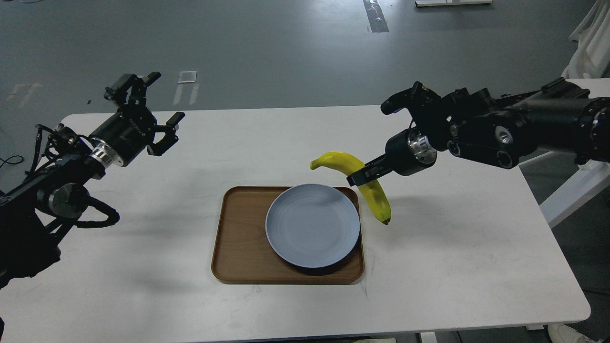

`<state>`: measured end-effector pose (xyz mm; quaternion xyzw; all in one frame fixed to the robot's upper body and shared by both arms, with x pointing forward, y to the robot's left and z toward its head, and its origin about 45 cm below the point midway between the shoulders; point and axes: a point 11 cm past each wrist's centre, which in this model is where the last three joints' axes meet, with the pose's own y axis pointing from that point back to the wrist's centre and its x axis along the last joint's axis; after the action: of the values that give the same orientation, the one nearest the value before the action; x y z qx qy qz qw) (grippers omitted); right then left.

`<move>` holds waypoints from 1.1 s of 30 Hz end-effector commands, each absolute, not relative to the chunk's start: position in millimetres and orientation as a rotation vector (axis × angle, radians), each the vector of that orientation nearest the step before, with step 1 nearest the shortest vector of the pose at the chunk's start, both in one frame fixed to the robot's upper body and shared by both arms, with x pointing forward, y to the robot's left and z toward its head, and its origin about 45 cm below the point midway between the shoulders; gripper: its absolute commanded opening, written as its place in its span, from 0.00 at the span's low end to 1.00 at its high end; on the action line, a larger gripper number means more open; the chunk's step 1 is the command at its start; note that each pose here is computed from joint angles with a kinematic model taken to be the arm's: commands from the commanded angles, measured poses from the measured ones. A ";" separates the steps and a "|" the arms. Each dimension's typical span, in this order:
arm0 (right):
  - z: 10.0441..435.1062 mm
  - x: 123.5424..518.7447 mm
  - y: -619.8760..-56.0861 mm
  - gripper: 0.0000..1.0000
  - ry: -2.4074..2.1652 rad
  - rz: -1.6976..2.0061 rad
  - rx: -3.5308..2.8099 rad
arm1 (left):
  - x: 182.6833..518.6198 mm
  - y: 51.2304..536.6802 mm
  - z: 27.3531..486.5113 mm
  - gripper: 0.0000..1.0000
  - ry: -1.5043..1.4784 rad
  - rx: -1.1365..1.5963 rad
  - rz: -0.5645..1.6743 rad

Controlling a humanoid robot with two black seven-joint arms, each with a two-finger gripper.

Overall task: Place banana on plate with both arms
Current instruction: 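Lower the banana onto the plate with the right gripper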

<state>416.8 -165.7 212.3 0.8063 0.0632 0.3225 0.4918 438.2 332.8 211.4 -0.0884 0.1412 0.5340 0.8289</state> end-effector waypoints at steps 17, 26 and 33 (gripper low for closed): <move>168.6 386.1 -104.5 0.26 0.255 0.729 2.054 | 438.3 334.5 212.4 0.98 0.297 -0.188 1.136; 170.1 391.0 -107.1 0.62 0.235 0.735 2.048 | 438.3 334.5 212.4 0.98 0.297 -0.188 1.136; 174.2 398.9 -116.1 0.96 0.198 0.737 2.039 | 438.3 334.5 212.4 0.98 0.297 -0.188 1.136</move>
<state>394.7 -110.8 171.7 0.8305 0.0888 0.2995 0.4612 438.3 334.6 212.5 -0.0883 0.1396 0.5351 0.8285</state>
